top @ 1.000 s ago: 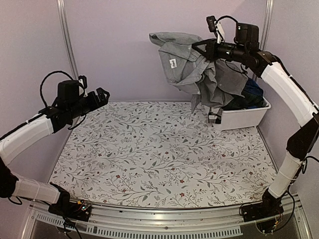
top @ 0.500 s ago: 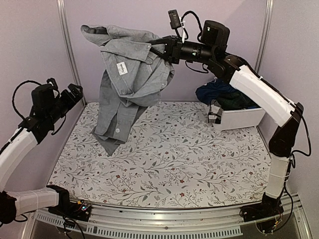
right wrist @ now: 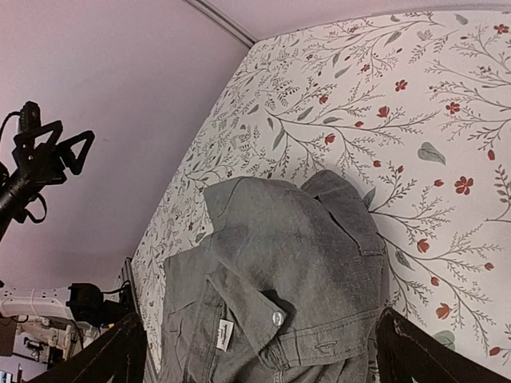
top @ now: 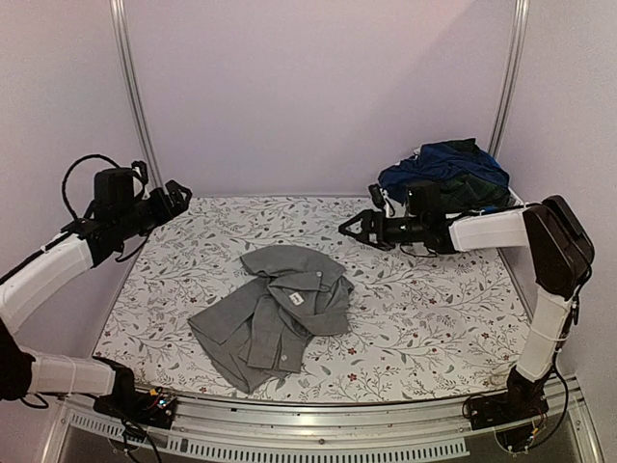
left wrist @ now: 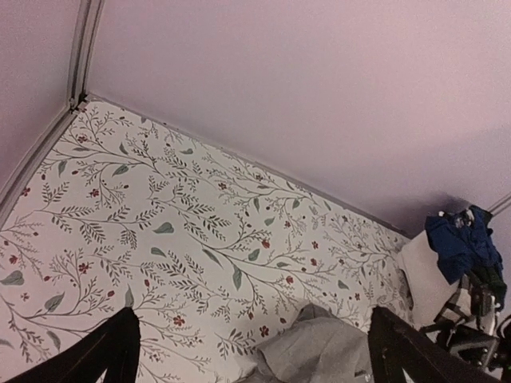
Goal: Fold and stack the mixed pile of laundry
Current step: Place the crumpled shirt at the center of the board, then adjust the crumpled shirt at the center of the board.
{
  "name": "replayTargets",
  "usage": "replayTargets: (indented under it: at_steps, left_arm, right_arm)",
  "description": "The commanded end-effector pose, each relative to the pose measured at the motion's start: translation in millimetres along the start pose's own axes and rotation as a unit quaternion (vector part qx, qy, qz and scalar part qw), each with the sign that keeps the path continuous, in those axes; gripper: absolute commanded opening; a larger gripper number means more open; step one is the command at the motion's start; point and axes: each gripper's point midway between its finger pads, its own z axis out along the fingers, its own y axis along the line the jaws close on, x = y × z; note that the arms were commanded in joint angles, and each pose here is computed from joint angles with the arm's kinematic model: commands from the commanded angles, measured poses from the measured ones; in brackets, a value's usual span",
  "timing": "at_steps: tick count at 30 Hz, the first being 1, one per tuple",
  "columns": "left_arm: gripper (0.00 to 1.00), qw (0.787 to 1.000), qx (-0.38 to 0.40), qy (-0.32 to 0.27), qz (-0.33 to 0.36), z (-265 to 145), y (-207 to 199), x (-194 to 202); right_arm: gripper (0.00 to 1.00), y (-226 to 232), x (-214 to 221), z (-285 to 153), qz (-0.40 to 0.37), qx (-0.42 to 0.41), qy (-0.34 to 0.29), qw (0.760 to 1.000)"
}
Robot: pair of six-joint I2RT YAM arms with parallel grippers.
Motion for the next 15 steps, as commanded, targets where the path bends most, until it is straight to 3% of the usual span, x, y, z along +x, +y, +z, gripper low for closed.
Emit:
replayTargets:
  at_steps: [1,6,9,15]
  left_arm:
    - [0.96,0.996,0.038,0.073,0.045,15,-23,44]
    - [0.79,0.99,0.032,0.13,0.033,24,-8,96]
    - [0.71,0.983,0.076,0.167,0.007,32,-14,125]
    - [0.8,0.968,0.123,0.217,-0.011,57,-22,166]
  right_arm:
    - [0.98,39,-44,-32,-0.11,0.078,-0.054,0.989]
    - [0.94,61,-19,-12,-0.182,0.122,0.011,0.976]
    - [0.94,63,6,10,-0.198,0.115,0.054,0.972]
    - [0.94,60,25,18,-0.174,0.087,0.072,0.978]
